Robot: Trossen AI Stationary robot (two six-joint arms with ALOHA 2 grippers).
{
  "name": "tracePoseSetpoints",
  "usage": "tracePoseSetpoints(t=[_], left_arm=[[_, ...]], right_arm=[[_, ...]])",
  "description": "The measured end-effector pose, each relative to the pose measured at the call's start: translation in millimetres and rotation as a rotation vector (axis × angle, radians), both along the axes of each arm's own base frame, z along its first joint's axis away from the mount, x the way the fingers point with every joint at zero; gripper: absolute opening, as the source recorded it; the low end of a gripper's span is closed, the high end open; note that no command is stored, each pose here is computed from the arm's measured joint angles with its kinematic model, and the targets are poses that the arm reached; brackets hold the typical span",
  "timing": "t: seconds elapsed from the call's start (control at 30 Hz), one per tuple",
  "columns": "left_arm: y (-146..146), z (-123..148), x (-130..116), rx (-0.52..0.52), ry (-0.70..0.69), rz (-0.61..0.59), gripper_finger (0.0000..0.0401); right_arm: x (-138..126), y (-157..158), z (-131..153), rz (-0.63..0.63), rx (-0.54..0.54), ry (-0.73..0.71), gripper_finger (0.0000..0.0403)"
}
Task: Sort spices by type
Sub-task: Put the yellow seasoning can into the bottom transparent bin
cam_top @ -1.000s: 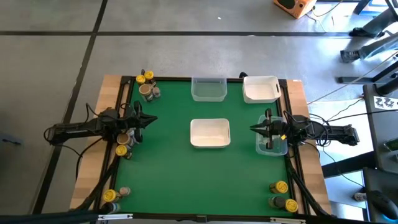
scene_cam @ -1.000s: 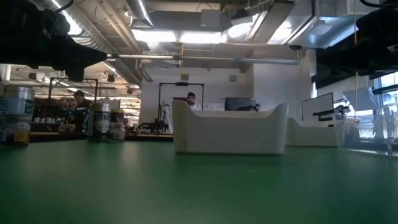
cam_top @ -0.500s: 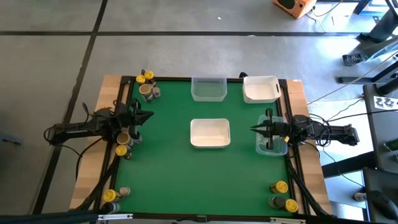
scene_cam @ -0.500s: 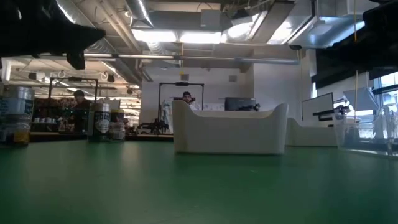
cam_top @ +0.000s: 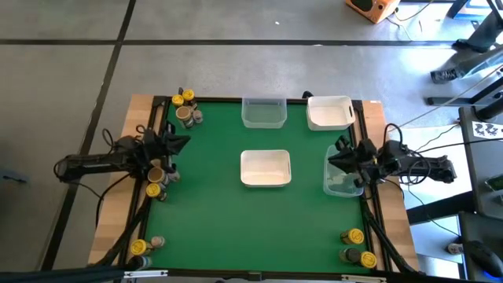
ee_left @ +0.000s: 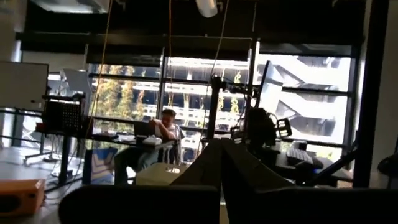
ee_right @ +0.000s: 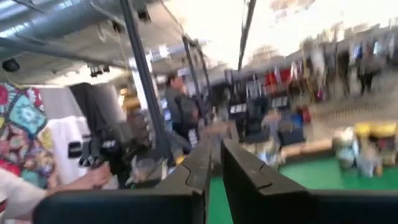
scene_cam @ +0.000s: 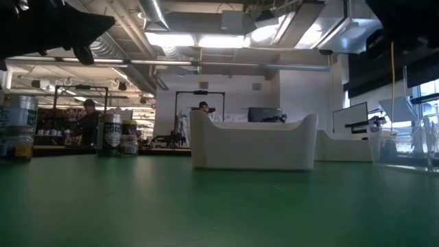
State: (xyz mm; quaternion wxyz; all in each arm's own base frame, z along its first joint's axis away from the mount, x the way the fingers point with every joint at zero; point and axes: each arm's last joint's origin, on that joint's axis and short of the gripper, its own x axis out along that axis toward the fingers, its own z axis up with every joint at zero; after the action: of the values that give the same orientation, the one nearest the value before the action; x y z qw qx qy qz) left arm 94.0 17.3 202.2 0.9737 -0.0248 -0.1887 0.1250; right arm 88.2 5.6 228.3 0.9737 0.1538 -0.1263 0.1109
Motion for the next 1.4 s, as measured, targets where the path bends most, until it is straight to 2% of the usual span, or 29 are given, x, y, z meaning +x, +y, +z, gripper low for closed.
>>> tracePoseSetpoints(t=[0.2, 0.4, 0.63, 0.77, 0.93, 1.1, 1.27, 1.4], left_arm=[[0, 9, 3, 0.097, -0.065, 0.018, 0.0000], [0, 16, 3, 0.167, -0.129, 0.046, 0.0000], [-1, 18, 2, 0.220, -0.140, 0.074, 0.0000], [0, 18, 3, 0.219, -0.133, 0.073, 0.0000], [-1, 17, 3, 0.215, -0.124, 0.066, 0.0000], [-1, 16, 4, 0.202, -0.120, 0.050, 0.0000], [-1, 15, 4, 0.191, -0.110, 0.045, 0.0000], [-1, 15, 4, 0.170, -0.115, 0.034, 0.0000]], right_arm=[[6, 1, 47, 0.038, 0.027, 0.097, 0.0040], [21, 0, 89, 0.011, 0.077, 0.379, 0.0040], [47, 4, 125, -0.002, 0.178, 0.597, 0.0040], [69, 20, 130, 0.012, 0.183, 0.710, 0.0040], [95, 52, 129, 0.018, 0.106, 0.856, 0.0039], [108, 84, 132, -0.006, 0.077, 1.004, 0.0039], [104, 112, 130, -0.025, 0.120, 1.196, 0.0039], [98, 132, 118, -0.066, 0.231, 1.319, 0.0039]])
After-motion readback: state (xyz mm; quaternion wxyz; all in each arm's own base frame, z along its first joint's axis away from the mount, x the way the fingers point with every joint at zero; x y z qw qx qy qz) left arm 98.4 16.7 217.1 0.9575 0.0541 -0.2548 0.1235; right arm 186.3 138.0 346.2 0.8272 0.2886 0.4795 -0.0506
